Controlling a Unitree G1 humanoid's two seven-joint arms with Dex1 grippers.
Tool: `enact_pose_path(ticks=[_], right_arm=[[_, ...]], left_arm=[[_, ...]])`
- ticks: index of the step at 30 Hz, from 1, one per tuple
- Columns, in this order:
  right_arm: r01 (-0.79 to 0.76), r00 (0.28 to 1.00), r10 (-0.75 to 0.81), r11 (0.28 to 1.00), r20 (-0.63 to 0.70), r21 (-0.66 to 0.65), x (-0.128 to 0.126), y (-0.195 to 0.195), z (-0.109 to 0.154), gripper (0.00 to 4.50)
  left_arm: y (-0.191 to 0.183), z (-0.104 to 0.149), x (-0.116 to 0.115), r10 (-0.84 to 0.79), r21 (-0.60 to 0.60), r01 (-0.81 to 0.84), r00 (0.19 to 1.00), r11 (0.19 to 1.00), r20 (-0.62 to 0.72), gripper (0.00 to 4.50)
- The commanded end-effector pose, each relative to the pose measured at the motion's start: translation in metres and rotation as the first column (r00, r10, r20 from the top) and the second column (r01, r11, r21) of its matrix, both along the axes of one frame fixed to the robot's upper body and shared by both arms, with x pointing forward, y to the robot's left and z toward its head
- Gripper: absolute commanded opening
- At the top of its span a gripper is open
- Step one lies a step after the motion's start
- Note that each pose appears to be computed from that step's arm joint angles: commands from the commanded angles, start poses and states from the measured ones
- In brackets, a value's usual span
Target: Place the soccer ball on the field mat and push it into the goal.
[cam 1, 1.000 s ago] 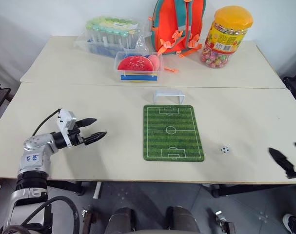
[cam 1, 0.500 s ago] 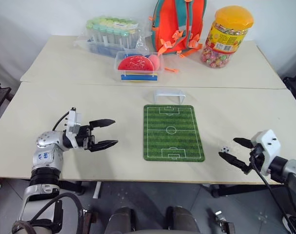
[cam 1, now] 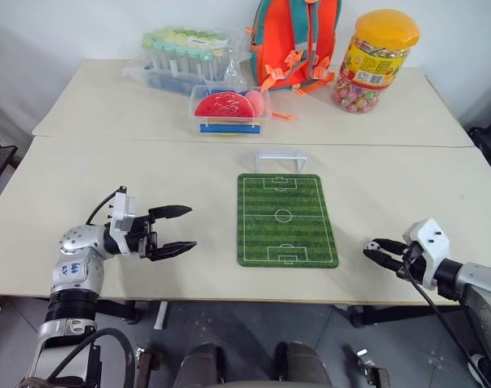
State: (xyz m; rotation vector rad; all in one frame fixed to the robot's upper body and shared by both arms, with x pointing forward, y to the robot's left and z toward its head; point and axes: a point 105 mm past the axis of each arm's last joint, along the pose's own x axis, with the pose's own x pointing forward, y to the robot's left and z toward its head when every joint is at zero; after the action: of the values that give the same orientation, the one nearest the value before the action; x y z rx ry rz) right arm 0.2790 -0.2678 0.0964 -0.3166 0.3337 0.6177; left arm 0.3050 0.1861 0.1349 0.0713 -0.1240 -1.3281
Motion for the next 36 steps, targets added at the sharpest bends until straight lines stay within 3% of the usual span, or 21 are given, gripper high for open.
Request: enact_pose_path(ticks=[1,3,7,10,18,36], right_arm=[[-0.006,1.000,0.006,1.000,0.017,-0.007,0.001,0.001,0.003,0.84],[-0.011,0.999,0.011,1.000,0.042,-0.011,0.002,0.003,0.010,0.84],[-0.111,0.983,0.117,0.993,0.138,-0.049,0.002,0.035,0.050,0.84],[-0.346,0.930,0.347,0.938,0.121,-0.029,-0.007,0.099,0.061,0.84],[-0.561,0.826,0.564,0.824,0.016,-0.077,-0.009,0.150,0.045,0.84],[-0.642,0.767,0.640,0.765,-0.053,-0.056,0.002,0.164,0.020,0.84]], left_arm=[[-0.001,0.007,-0.003,-0.007,-0.028,0.008,0.999,1.000,0.034,4.50],[-0.003,0.006,-0.003,-0.021,-0.028,0.022,0.999,0.999,0.034,4.50],[-0.005,-0.004,-0.010,-0.081,0.001,0.081,0.996,0.997,0.029,4.50],[-0.005,-0.010,-0.012,-0.103,0.019,0.102,0.994,0.995,0.042,4.50],[-0.012,-0.013,-0.011,-0.115,0.023,0.114,0.992,0.993,0.056,4.50],[-0.009,-0.015,-0.023,-0.070,0.000,0.070,0.996,0.998,0.063,4.50]])
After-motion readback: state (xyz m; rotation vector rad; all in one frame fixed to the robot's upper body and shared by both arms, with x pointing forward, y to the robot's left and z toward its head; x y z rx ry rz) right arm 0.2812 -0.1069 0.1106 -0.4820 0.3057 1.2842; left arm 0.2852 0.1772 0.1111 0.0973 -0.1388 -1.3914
